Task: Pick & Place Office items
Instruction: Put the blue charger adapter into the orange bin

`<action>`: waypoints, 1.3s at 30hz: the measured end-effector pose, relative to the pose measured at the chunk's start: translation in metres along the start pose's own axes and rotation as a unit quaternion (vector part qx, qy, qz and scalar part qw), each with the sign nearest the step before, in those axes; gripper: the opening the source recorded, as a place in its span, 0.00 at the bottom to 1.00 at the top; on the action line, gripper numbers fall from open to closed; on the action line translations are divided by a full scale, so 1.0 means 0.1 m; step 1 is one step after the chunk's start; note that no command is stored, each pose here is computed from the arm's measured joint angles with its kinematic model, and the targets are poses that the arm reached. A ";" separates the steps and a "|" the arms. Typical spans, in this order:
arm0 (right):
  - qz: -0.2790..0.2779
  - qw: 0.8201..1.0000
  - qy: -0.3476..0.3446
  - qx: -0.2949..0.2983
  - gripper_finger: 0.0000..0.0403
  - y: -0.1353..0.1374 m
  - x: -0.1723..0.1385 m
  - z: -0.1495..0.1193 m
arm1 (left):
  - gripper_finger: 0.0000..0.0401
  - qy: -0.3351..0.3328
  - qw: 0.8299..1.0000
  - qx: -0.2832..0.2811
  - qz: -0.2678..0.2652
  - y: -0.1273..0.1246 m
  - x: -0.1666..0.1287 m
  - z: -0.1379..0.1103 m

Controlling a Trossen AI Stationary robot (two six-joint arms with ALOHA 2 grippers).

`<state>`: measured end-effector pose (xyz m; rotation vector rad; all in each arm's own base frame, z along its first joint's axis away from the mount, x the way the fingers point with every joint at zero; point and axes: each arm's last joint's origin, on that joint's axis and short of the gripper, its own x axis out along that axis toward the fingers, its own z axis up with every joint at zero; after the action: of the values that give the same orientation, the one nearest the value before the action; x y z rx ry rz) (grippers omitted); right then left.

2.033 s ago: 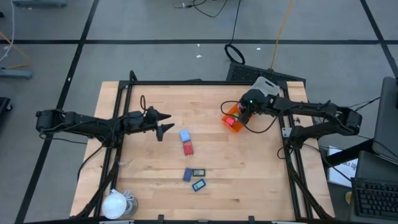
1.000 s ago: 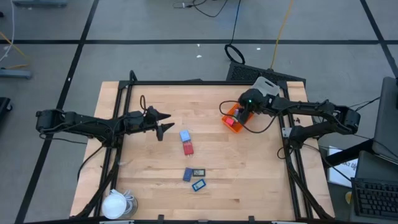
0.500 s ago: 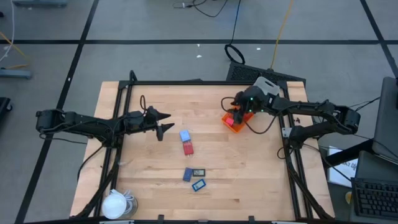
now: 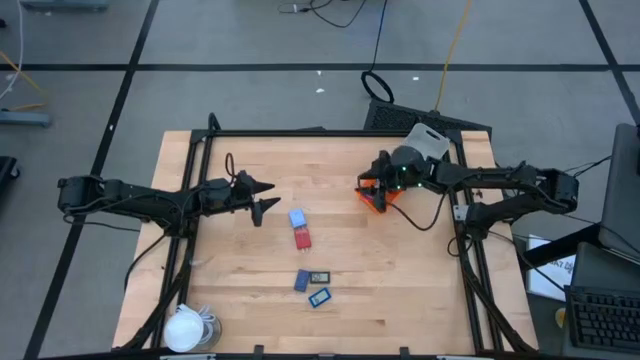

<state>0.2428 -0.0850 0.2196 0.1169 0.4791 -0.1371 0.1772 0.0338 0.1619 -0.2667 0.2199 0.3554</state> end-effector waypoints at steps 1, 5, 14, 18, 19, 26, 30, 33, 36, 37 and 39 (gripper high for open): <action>0.004 1.000 -0.004 -0.006 0.44 0.03 0.00 0.01 | 0.61 0.000 1.000 0.000 0.000 0.00 0.00 0.00; 0.023 0.999 -0.019 -0.025 0.45 0.13 0.02 0.04 | 0.63 0.000 1.000 0.000 0.000 0.00 0.00 0.00; 0.060 0.995 -0.049 -0.064 0.45 0.36 0.04 0.10 | 0.67 -0.001 1.000 0.000 0.000 0.00 0.00 0.00; 0.075 0.992 -0.049 -0.092 0.44 0.45 0.05 0.09 | 0.66 -0.023 0.999 -0.025 -0.007 -0.01 0.00 0.05; 0.078 0.991 -0.050 -0.098 0.44 0.47 0.05 0.09 | 0.66 -0.026 0.999 -0.034 -0.008 -0.01 0.00 0.05; 0.102 0.987 -0.045 -0.111 0.44 0.54 0.01 0.08 | 0.62 -0.045 0.996 -0.079 -0.016 -0.02 0.00 0.09; 0.113 0.985 -0.054 -0.115 0.44 0.54 -0.10 0.12 | 0.61 -0.044 0.995 -0.086 -0.017 -0.03 0.00 0.09; 0.111 0.984 -0.075 -0.118 0.43 0.55 -0.19 0.18 | 0.61 -0.043 0.995 -0.088 -0.017 -0.03 0.00 0.09; 0.110 0.983 -0.081 -0.119 0.43 0.55 -0.25 0.20 | 0.61 -0.042 0.994 -0.099 -0.019 -0.03 0.00 0.09; 0.110 0.983 -0.078 -0.121 0.43 0.55 -0.26 0.19 | 0.62 -0.041 0.994 -0.101 -0.021 -0.04 0.00 0.09; 0.110 0.984 -0.073 -0.121 0.43 0.55 -0.26 0.18 | 0.63 -0.040 0.994 -0.100 -0.024 -0.05 -0.01 0.08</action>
<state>0.2371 -0.0310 0.2520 -0.0791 0.3307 0.1290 0.1798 0.0316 0.1709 -0.4540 0.0981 0.3399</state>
